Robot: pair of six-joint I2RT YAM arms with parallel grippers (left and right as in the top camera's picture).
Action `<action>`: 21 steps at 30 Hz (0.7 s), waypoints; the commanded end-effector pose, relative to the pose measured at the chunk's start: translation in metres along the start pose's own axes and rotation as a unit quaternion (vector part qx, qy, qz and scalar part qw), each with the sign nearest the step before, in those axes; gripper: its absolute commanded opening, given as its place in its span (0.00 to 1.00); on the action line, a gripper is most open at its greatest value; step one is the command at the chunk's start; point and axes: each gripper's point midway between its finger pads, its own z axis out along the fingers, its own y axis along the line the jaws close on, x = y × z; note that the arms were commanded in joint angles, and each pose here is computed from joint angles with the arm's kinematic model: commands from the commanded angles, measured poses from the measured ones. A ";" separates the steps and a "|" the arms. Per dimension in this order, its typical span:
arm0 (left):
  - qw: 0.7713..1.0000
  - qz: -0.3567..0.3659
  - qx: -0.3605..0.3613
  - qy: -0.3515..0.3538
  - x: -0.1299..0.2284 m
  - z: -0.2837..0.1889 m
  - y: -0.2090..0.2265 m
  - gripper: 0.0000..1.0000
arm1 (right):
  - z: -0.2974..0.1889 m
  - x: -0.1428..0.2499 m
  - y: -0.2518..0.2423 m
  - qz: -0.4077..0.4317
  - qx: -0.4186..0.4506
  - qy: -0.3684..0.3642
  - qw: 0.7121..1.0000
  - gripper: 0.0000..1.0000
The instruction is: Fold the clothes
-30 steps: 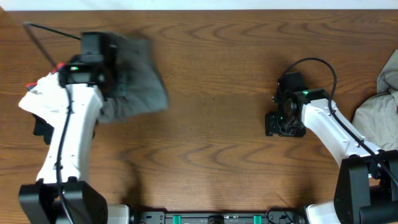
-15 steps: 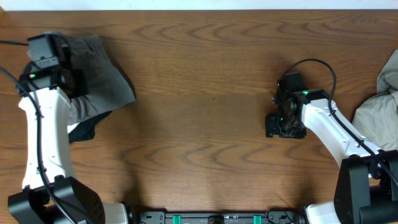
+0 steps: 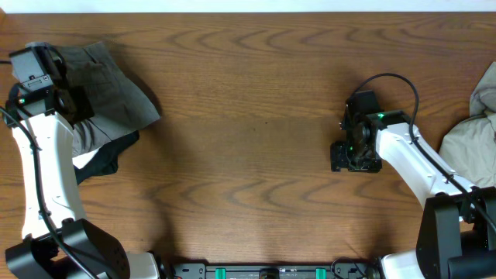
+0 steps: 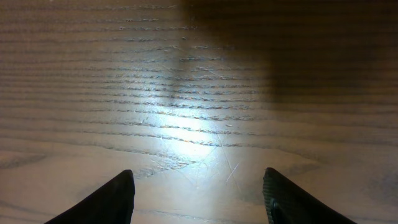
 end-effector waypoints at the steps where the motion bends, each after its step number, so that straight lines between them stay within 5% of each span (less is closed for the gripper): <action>1: 0.999 -0.030 -0.015 -0.027 -0.014 -0.010 0.012 0.08 | -0.002 0.000 -0.002 -0.008 0.001 -0.004 1.000 0.64; 15: 0.982 -0.183 -0.053 0.018 0.013 0.003 0.065 0.09 | -0.002 0.002 -0.002 -0.011 0.003 -0.001 1.000 0.65; 21: 0.971 -0.224 -0.067 0.051 0.032 0.009 0.078 0.61 | -0.002 0.003 -0.003 -0.011 0.003 0.001 1.000 0.65</action>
